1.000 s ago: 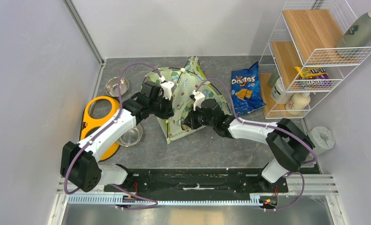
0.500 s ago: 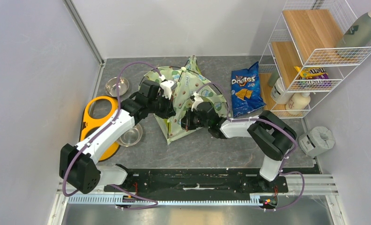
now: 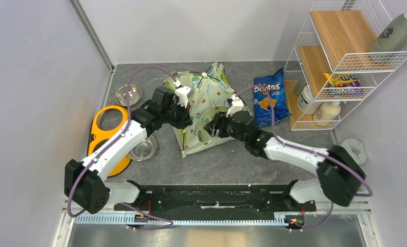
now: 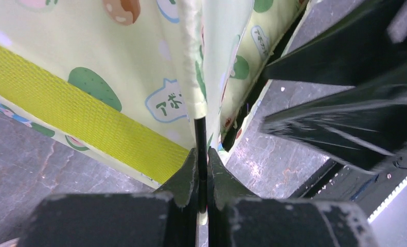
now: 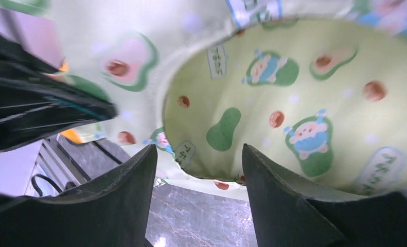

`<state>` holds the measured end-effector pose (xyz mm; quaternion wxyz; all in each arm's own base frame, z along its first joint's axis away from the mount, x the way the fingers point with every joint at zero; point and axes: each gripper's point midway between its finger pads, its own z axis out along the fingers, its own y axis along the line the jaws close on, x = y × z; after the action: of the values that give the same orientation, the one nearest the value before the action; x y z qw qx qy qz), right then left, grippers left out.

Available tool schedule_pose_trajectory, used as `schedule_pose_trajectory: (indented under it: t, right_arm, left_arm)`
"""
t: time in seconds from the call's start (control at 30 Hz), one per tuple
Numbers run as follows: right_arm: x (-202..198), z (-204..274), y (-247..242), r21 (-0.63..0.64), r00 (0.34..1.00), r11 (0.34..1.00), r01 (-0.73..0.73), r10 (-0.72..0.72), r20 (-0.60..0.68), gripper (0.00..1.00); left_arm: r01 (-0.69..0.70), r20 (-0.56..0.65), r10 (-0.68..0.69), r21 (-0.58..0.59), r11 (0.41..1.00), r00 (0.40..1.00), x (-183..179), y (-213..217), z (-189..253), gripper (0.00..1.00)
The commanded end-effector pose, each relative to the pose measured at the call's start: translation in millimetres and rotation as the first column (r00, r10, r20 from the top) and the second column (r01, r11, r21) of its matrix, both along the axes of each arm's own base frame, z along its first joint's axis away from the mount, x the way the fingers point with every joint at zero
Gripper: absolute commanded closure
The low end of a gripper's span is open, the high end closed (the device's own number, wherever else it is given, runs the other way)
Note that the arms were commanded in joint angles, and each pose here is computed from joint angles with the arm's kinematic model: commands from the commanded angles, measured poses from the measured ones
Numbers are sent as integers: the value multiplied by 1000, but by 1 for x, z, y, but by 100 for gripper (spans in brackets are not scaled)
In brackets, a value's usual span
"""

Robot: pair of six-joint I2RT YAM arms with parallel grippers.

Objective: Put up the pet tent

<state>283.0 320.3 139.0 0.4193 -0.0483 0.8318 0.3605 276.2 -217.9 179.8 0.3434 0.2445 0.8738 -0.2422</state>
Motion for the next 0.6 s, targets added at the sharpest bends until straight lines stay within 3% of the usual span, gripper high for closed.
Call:
schedule_pose_trajectory:
  t: [0.0, 0.3, 0.57]
  right_arm:
    - [7, 44, -33, -58, 986, 994, 94, -85, 146, 30]
    - [1, 116, -62, -27, 951, 987, 157, -144, 275, 27]
    - [-6, 158, -69, -30, 936, 990, 138, -121, 332, 26]
  left_arm:
    - [-7, 189, 13, -30, 1000, 982, 25, -5, 51, 98]
    - [76, 415, -62, -17, 997, 908, 23, 1, 100, 98]
    - [83, 602, -22, -73, 994, 799, 20, 8, 141, 98]
